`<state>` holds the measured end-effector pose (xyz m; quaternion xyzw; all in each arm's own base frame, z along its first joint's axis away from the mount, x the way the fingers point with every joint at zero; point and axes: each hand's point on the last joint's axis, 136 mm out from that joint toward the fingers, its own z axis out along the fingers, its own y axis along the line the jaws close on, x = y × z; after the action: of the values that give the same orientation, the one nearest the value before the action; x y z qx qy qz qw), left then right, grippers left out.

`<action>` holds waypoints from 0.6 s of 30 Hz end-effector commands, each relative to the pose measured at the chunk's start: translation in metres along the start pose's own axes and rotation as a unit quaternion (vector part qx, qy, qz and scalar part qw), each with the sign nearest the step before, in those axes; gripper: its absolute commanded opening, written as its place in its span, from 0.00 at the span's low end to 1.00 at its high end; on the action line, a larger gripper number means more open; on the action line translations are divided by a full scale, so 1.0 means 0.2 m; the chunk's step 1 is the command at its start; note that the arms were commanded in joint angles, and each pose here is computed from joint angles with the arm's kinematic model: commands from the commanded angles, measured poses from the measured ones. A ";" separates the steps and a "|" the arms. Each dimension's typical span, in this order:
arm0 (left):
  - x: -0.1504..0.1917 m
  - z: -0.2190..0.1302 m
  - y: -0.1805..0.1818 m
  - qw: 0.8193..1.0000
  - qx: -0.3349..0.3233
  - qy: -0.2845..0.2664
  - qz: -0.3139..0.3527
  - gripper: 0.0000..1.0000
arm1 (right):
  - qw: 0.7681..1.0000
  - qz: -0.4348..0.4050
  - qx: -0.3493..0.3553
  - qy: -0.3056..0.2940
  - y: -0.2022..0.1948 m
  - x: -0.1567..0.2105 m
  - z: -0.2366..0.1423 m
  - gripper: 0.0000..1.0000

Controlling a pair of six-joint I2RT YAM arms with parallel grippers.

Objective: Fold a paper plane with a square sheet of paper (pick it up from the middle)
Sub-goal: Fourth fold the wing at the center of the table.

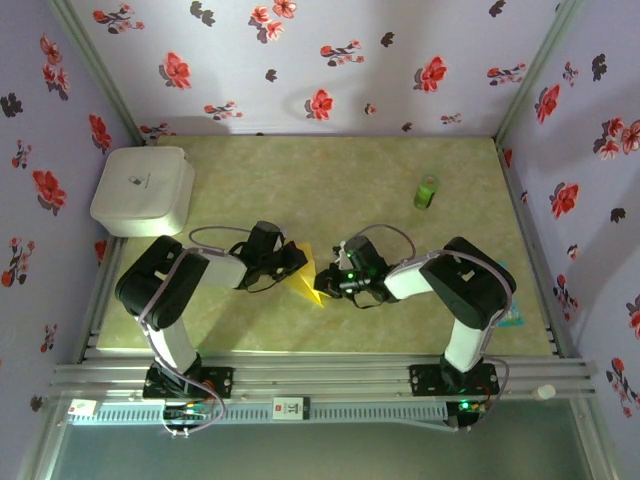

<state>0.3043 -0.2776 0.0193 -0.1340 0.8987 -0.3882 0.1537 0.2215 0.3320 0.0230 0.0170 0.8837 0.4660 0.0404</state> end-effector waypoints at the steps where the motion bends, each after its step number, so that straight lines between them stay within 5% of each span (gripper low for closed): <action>1: 0.06 -0.01 0.19 0.998 -0.060 0.011 -0.024 0.00 | 1.000 0.007 0.003 0.020 -0.04 0.06 -0.01 0.05; 8: 0.06 -0.01 0.19 0.998 -0.060 0.010 -0.024 0.00 | 0.999 0.013 0.001 0.029 -0.06 0.08 -0.01 0.11; 18: 0.06 -0.02 0.20 0.998 -0.064 0.008 -0.026 0.00 | 0.999 0.015 0.006 0.035 -0.09 0.12 -0.03 0.04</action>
<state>0.3017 -0.2770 0.0190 -0.1364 0.8985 -0.3896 0.1492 0.2138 0.3286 0.0212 0.0110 0.8800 0.4736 0.0350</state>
